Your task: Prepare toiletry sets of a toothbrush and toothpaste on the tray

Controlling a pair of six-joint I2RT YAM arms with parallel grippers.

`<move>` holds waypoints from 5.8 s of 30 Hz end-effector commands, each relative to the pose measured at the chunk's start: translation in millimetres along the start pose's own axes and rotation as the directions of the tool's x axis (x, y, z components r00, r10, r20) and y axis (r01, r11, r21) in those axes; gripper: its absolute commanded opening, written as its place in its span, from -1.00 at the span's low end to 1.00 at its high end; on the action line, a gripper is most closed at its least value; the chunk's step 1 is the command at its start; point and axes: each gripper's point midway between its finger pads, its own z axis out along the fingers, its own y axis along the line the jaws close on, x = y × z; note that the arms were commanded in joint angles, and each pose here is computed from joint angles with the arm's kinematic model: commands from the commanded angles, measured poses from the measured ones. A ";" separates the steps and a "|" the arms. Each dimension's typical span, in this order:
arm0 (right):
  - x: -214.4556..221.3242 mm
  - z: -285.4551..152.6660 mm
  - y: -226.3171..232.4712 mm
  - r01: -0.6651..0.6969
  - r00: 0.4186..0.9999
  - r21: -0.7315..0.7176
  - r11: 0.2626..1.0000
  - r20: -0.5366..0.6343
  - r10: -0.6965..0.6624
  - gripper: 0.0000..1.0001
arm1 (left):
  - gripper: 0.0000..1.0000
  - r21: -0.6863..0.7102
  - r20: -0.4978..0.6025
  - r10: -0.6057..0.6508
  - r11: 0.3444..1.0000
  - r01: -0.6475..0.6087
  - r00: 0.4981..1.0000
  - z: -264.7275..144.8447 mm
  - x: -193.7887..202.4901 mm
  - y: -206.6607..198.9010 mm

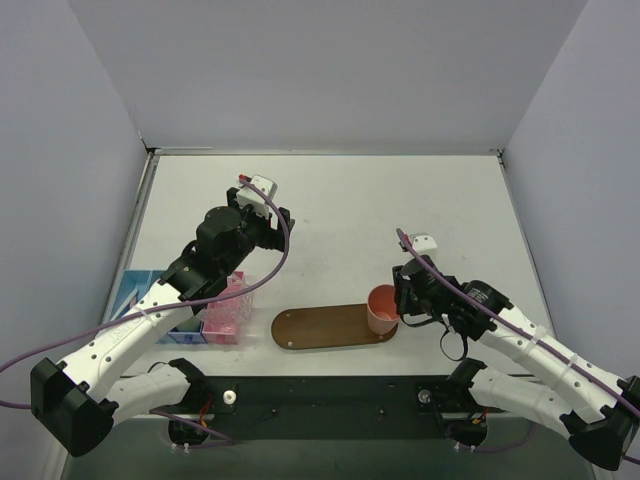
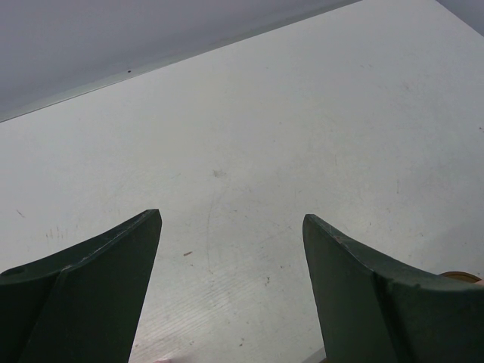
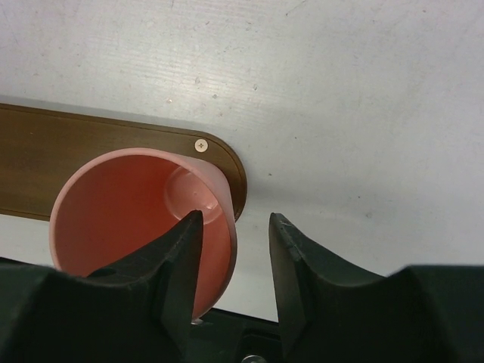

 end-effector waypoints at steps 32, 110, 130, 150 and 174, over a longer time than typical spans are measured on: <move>-155.9 -47.6 140.5 0.213 0.929 -0.509 0.834 0.369 -0.013 0.49 | 0.74 -0.275 -0.207 -0.153 0.957 0.093 0.966 -89.0 23.8 81.2; -120.3 60.2 372.1 0.640 0.766 -0.716 0.278 0.622 -0.162 -1.00 | 0.73 -0.479 -0.045 -0.218 0.861 0.170 0.975 -82.0 48.0 159.8; -142.8 15.2 360.8 0.706 0.692 -0.654 0.270 0.719 -0.068 -1.00 | 0.73 -0.489 -0.039 -0.215 0.856 0.170 0.976 -83.6 47.2 161.5; -140.2 -34.7 281.5 0.808 0.563 -0.479 0.342 0.799 -0.211 -1.00 | 0.74 -0.310 0.077 -0.382 0.868 0.387 0.921 -90.8 -2.0 120.1; -137.5 -95.6 174.9 0.820 0.421 -0.294 0.491 0.891 -0.170 -1.00 | 0.73 0.409 -0.373 -0.739 0.412 0.814 0.562 -121.8 -35.2 -43.4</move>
